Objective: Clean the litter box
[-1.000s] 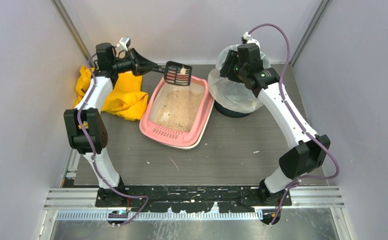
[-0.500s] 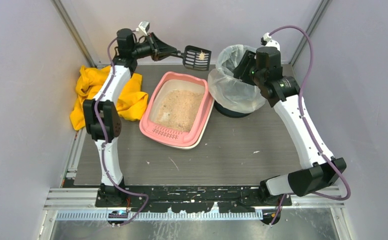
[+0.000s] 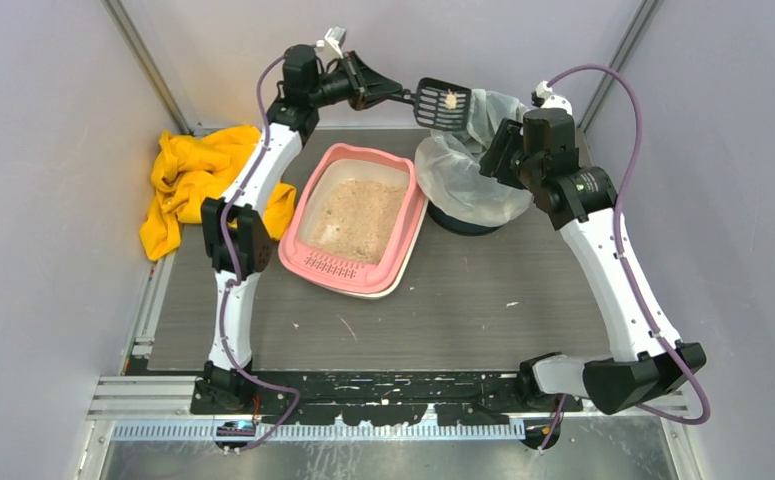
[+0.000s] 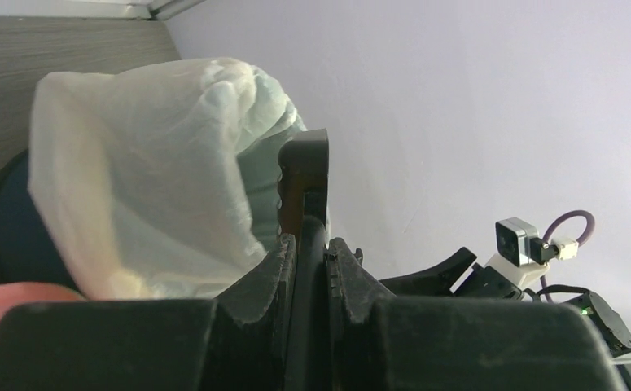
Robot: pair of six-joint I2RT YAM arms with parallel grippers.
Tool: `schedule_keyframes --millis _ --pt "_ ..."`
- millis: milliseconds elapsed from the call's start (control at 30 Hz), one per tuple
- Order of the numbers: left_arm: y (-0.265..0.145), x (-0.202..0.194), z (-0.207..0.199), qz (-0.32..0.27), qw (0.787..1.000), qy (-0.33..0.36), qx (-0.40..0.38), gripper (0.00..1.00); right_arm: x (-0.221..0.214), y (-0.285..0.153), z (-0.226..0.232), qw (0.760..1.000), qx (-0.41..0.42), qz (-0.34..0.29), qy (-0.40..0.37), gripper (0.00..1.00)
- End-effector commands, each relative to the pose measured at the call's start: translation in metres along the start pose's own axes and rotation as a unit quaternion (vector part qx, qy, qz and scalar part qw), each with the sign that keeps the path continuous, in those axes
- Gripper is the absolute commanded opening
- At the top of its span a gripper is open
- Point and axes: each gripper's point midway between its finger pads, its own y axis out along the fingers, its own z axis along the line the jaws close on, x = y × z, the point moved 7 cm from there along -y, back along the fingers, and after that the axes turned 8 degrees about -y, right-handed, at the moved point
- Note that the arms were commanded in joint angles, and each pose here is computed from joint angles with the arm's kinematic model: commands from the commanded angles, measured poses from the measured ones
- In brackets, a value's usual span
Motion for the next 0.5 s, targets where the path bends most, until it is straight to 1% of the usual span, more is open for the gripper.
schedule_keyframes --millis 0,167,300,467 --pt "0.013 -0.003 -0.03 -0.02 0.996 0.077 -0.029 0.0 0.005 -0.012 -0.008 1.0 -0.009 -0.024 -0.006 0.57" --pt "0.035 -0.025 -0.019 -0.002 0.98 0.196 -0.032 0.0 0.0 -0.011 -0.017 1.0 -0.014 -0.022 -0.001 0.57" --pt "0.048 -0.041 -0.012 0.003 0.956 0.29 -0.032 0.0 -0.003 -0.009 -0.026 1.0 -0.018 -0.016 0.009 0.57" --pt "0.058 -0.049 -0.033 -0.008 0.925 0.376 -0.055 0.0 -0.016 -0.006 -0.037 0.999 -0.023 0.001 0.022 0.57"
